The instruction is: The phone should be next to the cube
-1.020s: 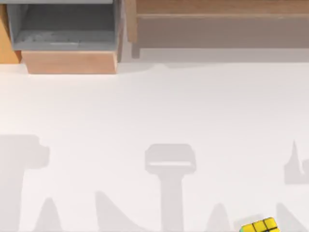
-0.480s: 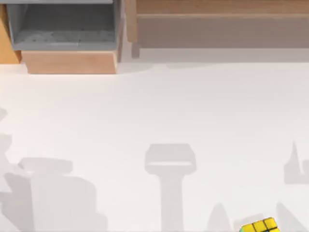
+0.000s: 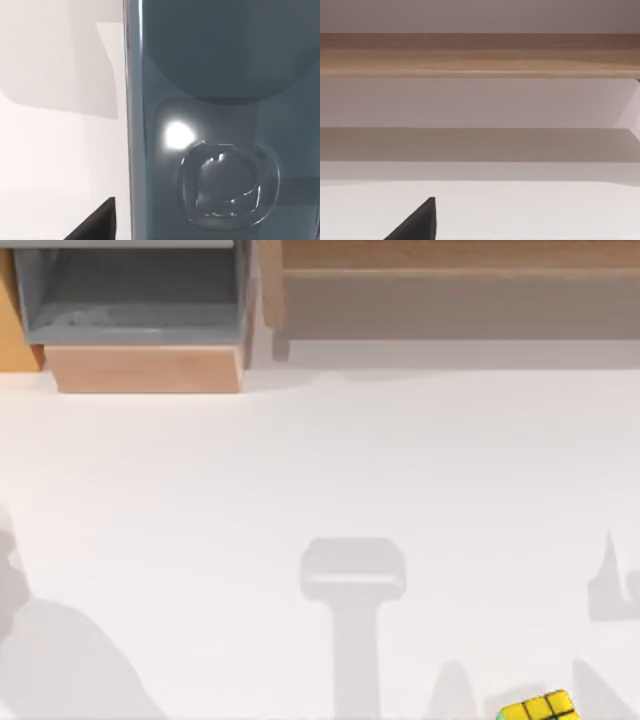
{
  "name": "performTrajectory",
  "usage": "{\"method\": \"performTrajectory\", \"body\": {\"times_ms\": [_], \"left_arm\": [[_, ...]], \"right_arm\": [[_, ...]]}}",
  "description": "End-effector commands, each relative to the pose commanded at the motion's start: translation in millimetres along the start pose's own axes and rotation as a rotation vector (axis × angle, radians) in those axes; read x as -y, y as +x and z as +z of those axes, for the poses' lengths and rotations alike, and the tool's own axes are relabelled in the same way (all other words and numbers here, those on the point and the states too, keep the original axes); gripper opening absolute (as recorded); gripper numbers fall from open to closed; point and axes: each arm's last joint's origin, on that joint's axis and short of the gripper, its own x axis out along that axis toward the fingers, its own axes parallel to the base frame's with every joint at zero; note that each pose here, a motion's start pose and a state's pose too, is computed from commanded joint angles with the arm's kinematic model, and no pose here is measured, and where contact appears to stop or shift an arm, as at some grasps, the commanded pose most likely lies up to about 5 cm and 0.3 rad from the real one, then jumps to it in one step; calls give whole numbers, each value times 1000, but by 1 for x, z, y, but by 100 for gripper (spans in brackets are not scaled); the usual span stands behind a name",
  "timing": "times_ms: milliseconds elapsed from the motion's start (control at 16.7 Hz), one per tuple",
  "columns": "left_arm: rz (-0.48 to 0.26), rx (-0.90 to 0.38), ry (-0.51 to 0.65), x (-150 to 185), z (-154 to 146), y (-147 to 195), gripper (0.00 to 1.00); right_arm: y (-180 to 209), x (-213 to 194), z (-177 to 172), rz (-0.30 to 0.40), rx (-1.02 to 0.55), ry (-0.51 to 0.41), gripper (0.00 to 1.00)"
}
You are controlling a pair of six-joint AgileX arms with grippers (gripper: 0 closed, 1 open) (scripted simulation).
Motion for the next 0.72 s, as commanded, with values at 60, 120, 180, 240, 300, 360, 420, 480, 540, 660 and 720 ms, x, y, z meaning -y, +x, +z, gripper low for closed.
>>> {"method": "performTrajectory", "body": {"times_ms": [60, 120, 180, 240, 300, 360, 420, 480, 540, 660, 720], "left_arm": [[-10, -11, 2, -4, 1, 3, 100], [-15, -17, 4, -7, 1, 5, 100], [-16, -18, 4, -7, 1, 6, 100], [-16, -18, 4, -7, 1, 6, 100], [-16, -18, 4, -7, 1, 6, 100], [-16, -18, 4, -7, 1, 6, 100], [-15, -16, 8, -6, 2, 5, 100], [-16, -18, 6, -6, 2, 7, 100], [-19, -20, 4, -6, 1, 12, 100], [-14, -16, 4, -7, 2, 26, 100], [-11, -13, 4, -7, 2, 34, 100]], "right_arm": [[0, 0, 0, 0, 0, 0, 100], [0, 0, 0, 0, 0, 0, 100], [0, 0, 0, 0, 0, 0, 100], [0, 0, 0, 0, 0, 0, 100], [0, 0, 0, 0, 0, 0, 100], [0, 0, 0, 0, 0, 0, 100], [0, 0, 0, 0, 0, 0, 100], [0, 0, 0, 0, 0, 0, 100], [0, 0, 0, 0, 0, 0, 100], [0, 0, 0, 0, 0, 0, 100], [0, 0, 0, 0, 0, 0, 100]]}}
